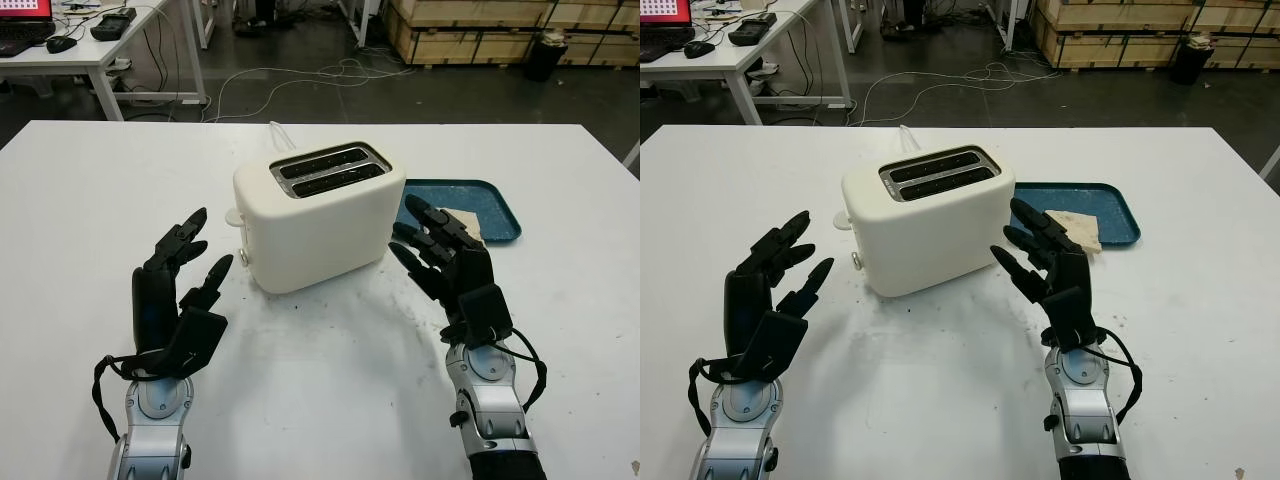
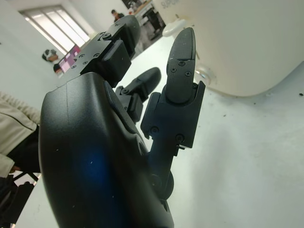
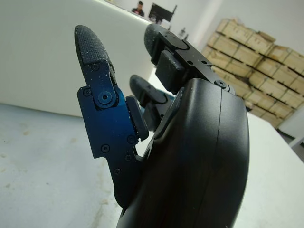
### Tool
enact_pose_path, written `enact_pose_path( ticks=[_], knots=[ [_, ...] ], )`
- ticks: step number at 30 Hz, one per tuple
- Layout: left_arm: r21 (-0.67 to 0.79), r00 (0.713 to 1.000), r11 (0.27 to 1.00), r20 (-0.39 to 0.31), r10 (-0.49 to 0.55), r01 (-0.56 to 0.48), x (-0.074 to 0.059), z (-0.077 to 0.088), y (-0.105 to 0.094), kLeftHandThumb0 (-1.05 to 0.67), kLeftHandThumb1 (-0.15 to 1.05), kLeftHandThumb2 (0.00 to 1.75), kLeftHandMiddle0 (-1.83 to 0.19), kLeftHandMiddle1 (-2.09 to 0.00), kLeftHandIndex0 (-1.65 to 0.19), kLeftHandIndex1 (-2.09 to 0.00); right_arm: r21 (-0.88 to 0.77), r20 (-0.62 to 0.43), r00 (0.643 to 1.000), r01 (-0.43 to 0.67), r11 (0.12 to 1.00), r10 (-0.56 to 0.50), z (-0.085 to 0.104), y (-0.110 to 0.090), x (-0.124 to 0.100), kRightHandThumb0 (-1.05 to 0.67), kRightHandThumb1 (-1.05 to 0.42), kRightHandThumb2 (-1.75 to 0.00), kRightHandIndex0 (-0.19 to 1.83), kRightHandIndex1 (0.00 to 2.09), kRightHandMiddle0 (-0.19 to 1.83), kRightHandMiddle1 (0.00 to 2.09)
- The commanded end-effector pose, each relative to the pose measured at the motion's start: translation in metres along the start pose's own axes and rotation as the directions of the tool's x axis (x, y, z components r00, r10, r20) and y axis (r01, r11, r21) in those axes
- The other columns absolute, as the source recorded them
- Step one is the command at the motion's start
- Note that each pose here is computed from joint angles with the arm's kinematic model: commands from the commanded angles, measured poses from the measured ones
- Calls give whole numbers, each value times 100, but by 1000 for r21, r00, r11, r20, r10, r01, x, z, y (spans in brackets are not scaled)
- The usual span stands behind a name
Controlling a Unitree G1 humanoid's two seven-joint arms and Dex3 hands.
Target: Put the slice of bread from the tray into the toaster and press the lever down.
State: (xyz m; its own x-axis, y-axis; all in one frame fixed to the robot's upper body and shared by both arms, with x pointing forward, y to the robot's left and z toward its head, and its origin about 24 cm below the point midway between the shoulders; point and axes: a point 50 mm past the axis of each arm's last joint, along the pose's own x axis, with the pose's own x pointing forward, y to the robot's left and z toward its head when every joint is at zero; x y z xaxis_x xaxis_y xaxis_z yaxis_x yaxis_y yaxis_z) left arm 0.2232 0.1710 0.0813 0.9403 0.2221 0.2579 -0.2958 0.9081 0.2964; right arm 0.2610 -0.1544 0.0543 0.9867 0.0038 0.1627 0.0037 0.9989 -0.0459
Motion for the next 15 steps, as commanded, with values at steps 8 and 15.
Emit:
enact_pose_path(
  ticks=[8, 15],
  knots=[
    [1, 999, 1000, 26, -19, 19, 2, 3, -2, -43, 92, 19, -42, -72, -59, -2, 6, -36, 999, -7, 1000, 7, -1, -1, -4, -59, -84, 0, 46, 69, 75, 1],
    [-6, 1000, 1000, 20, -15, 15, 1, 3, -2, -41, 92, 20, -42, -72, -59, -2, -39, 34, 999, -27, 999, 28, 6, -10, -7, -61, -83, 0, 46, 68, 72, 0]
  ],
)
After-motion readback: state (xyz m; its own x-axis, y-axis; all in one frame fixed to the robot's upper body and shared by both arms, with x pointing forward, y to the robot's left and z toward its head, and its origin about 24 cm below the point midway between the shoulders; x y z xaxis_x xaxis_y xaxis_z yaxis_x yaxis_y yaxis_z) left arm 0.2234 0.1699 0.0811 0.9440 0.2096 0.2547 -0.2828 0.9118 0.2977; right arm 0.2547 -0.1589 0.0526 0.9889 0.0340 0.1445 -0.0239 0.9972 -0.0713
